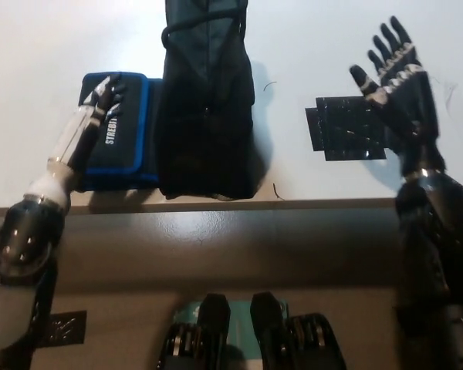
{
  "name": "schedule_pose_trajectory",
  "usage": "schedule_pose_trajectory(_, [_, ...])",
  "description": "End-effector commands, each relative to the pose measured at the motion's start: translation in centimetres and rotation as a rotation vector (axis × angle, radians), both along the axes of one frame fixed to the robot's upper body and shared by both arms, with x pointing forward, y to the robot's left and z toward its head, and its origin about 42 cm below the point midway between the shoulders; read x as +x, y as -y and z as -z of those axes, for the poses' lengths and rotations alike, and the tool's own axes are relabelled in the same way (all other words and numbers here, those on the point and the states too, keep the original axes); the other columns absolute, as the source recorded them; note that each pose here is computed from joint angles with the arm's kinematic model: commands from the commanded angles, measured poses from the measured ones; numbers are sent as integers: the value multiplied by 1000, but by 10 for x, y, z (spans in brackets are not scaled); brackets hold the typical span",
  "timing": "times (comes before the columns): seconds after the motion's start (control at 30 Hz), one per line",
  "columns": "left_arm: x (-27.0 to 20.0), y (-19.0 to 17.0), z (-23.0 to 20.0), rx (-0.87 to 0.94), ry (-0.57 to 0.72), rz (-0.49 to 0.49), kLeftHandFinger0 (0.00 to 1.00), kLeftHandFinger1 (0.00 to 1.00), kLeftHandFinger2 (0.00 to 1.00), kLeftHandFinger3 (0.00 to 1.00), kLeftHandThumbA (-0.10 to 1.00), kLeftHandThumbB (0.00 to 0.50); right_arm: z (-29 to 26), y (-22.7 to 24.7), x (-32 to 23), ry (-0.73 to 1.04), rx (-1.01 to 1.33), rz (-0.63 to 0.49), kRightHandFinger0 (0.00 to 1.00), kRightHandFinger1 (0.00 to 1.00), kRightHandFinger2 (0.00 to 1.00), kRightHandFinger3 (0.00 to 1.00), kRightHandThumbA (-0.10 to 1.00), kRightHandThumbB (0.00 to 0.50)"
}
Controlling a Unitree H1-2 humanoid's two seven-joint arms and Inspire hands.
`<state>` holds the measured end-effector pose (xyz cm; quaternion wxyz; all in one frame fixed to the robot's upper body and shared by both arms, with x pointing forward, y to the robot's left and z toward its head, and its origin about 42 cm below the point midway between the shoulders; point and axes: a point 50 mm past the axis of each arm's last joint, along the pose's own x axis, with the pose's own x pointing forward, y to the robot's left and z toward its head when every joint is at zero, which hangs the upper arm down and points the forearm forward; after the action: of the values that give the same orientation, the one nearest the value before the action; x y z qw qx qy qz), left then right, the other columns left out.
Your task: Use both hands to pick up the lunch bag on the right hand side and smoothly move it near the note book on the left hand side
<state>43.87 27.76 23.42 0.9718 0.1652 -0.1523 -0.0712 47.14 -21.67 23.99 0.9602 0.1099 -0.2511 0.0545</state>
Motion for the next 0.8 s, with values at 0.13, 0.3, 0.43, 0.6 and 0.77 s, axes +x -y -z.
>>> schedule_pose_trajectory(0.13, [-75,-42,-12,-6,144,19,1000,1000,1000,1000,1000,248,-12,29,-71,113,-134,-31,1000,1000,1000,1000,1000,275])
schedule_pose_trajectory(0.3, [-103,-50,8,11,154,2,1000,1000,1000,1000,1000,234,11,31,-101,81,-178,-41,1000,1000,1000,1000,1000,274])
schedule_pose_trajectory(0.43, [-122,-57,27,9,138,-1,1000,1000,1000,1000,1000,185,36,33,-121,21,-228,-46,1000,1000,1000,1000,1000,272])
schedule_pose_trajectory(0.6, [-137,-61,43,23,107,-16,1000,1000,1000,1000,1000,154,65,32,-142,-49,-265,-61,1000,1000,1000,1000,1000,251])
schedule_pose_trajectory(0.77, [-143,-64,61,18,73,-29,1000,1000,1000,1000,1000,161,86,32,-151,-79,-281,-87,1000,1000,1000,1000,1000,235])
